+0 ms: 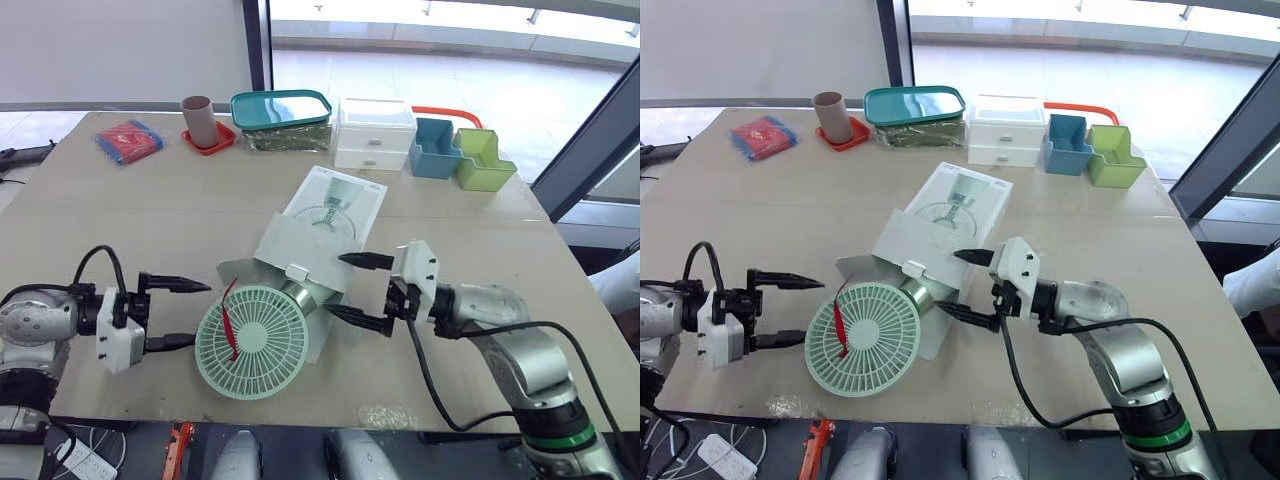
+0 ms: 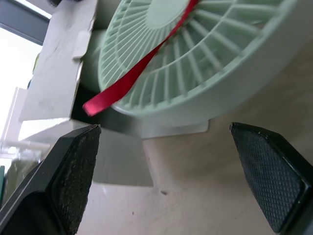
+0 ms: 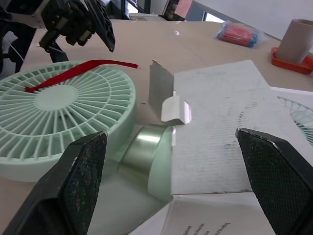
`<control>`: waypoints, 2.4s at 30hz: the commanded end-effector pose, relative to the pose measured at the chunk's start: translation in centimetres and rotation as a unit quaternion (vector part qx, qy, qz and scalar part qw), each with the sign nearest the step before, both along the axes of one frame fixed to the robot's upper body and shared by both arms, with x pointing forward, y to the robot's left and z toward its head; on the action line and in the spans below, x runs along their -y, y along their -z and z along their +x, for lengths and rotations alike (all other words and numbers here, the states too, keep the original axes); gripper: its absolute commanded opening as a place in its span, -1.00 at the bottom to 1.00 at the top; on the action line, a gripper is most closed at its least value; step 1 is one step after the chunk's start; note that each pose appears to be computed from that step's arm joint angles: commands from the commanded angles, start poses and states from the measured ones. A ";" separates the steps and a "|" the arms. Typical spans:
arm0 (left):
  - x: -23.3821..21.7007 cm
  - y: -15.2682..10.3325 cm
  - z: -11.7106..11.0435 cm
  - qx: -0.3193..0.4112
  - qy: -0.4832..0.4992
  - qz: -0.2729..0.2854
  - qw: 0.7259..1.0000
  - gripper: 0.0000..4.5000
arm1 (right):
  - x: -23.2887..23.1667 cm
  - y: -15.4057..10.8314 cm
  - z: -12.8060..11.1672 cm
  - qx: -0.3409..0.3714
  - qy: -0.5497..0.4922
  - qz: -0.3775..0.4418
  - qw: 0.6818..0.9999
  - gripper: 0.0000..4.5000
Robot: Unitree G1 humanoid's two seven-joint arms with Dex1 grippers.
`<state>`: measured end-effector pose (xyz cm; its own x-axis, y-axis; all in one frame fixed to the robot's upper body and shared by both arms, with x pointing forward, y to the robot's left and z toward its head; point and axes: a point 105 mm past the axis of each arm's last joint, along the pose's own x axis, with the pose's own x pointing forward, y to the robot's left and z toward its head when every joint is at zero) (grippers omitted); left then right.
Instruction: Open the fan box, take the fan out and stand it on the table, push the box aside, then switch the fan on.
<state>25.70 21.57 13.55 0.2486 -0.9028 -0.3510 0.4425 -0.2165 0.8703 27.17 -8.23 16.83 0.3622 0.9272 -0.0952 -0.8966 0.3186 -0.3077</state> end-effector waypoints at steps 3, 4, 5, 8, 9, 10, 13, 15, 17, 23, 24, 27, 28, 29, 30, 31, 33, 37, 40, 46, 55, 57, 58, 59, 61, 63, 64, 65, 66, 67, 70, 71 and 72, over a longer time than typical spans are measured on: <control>0.2 -0.9 -0.7 0.073 0.044 0.027 0.996 1.00 | -0.1 -0.9 -0.8 0.028 -0.011 -0.002 1.000 0.96; 0.5 -0.6 -0.9 0.083 0.053 0.028 0.995 1.00 | -0.1 -0.9 -0.7 0.029 -0.010 -0.002 1.000 0.96; 0.7 -0.5 -1.0 0.089 0.060 0.028 0.994 1.00 | 0.0 -0.9 -0.7 0.030 -0.010 -0.003 1.000 0.96; 2.0 0.1 -1.2 0.120 0.084 0.015 0.989 1.00 | -0.1 -0.9 -0.7 0.031 -0.011 -0.002 0.999 0.96; 2.5 0.4 -1.2 0.129 0.090 0.009 0.988 1.00 | -0.2 -0.8 -0.8 0.031 -0.011 -0.002 0.999 0.96; 2.9 0.5 -1.2 0.133 0.093 0.006 0.987 1.00 | -0.3 -0.7 -0.8 0.031 -0.012 -0.003 0.999 0.96; 3.3 0.3 -1.2 0.148 0.095 0.003 0.984 1.00 | -0.2 -0.7 -0.9 0.030 -0.013 -0.006 0.999 0.96; 4.3 0.3 -1.0 0.159 0.101 -0.010 0.982 1.00 | -0.1 -0.6 -0.9 0.030 -0.012 -0.010 0.999 0.96; 5.2 0.1 -1.2 0.171 0.113 -0.022 0.978 1.00 | 0.1 -0.6 -0.9 0.029 -0.010 -0.014 0.999 0.96; 5.3 1.2 -1.7 0.165 0.105 -0.016 0.981 1.00 | 0.4 -0.7 -0.6 0.029 -0.005 -0.022 0.999 0.96; 5.5 1.2 -1.7 0.168 0.106 -0.018 0.980 1.00 | 0.4 -0.7 -0.6 0.029 -0.004 -0.023 0.999 0.96; 6.0 1.5 -1.7 0.164 0.114 -0.018 0.980 1.00 | 0.4 -0.6 -0.6 0.028 -0.006 -0.027 0.999 0.96; 6.0 1.7 -1.8 0.162 0.116 -0.018 0.980 1.00 | 0.4 -0.6 -0.6 0.028 -0.006 -0.027 0.999 0.96; 6.0 1.7 -1.9 0.161 0.116 -0.017 0.980 1.00 | 0.4 -0.6 -0.6 0.027 -0.006 -0.027 0.999 0.96; 6.0 1.8 -1.8 0.160 0.114 -0.017 0.980 0.82 | 0.4 -0.6 -0.7 0.027 -0.006 -0.027 0.999 1.00; 6.0 1.8 -1.8 0.160 0.112 -0.017 0.981 0.77 | 0.5 -0.6 -0.7 0.027 -0.006 -0.028 0.999 1.00; 5.7 1.9 -1.6 0.159 0.103 -0.019 0.982 0.46 | 0.4 -0.5 -0.6 0.026 -0.004 -0.027 0.999 1.00; 5.5 1.9 -1.4 0.163 0.093 -0.023 0.982 0.02 | 0.3 -0.4 -0.7 0.025 -0.004 -0.027 0.999 1.00; 5.7 1.1 -1.3 0.178 0.094 -0.039 0.979 -0.06 | 0.2 -0.4 -0.6 0.026 -0.003 -0.026 0.999 1.00; 5.9 0.4 -1.6 0.189 0.098 -0.065 0.975 -0.06 | 0.2 -0.4 -0.4 0.028 -0.001 -0.026 0.999 1.00; 6.3 -4.3 -1.8 0.144 0.027 -0.174 0.974 -0.06 | 0.2 -0.3 -0.3 0.030 0.002 -0.022 0.999 1.00; 6.3 -4.8 -2.2 0.117 0.005 -0.191 0.974 -0.06 | 0.2 -0.6 0.2 0.033 0.011 -0.011 0.999 1.00; 6.3 -4.9 -2.5 0.108 -0.003 -0.198 0.974 -0.06 | 0.2 -0.7 0.3 0.035 0.015 -0.006 0.999 1.00; 6.3 -5.1 -2.7 0.100 -0.009 -0.202 0.974 -0.06 | 0.2 -0.8 0.4 0.035 0.018 -0.003 0.999 1.00; 6.1 -6.0 -3.1 0.077 -0.038 -0.226 0.970 -0.06 | 0.4 -1.0 0.8 0.037 0.022 0.004 0.999 1.00; 5.8 -7.1 -3.2 0.058 -0.071 -0.251 0.964 -0.06 | 0.5 -1.0 1.1 0.040 0.025 0.005 0.999 1.00; 5.6 -7.7 -3.0 0.048 -0.095 -0.272 0.956 -0.06 | 0.5 -1.0 1.3 0.040 0.025 0.005 0.999 1.00; 5.5 -8.1 -2.9 0.041 -0.111 -0.285 0.951 -0.06 | 0.5 -1.0 1.4 0.041 0.026 0.006 0.999 1.00; 5.5 -8.4 -2.9 0.035 -0.123 -0.293 0.948 -0.06 | 0.5 -1.0 1.5 0.041 0.026 0.006 0.999 1.00; 5.5 -8.7 -2.9 0.020 -0.132 -0.306 0.943 -0.06 | 0.5 -1.0 1.7 0.041 0.027 0.005 0.999 1.00; 5.2 -9.5 -2.9 -0.023 -0.167 -0.344 0.924 -0.06 | 0.8 -0.9 2.5 0.048 0.045 -0.001 0.998 1.00; 4.9 -9.8 -2.7 -0.043 -0.183 -0.365 0.912 -0.06 | 1.0 -0.8 2.8 0.052 0.053 -0.004 0.997 1.00; 4.7 -10.1 -2.5 -0.054 -0.194 -0.378 0.903 -0.06 | 1.1 -0.9 3.1 0.056 0.058 -0.005 0.997 1.00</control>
<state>23.47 16.62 20.93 0.5979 -0.7791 0.1887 0.4886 0.5408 0.6847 29.95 -9.18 16.50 0.4615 0.8821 -0.0941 -0.8420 0.4021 -0.3597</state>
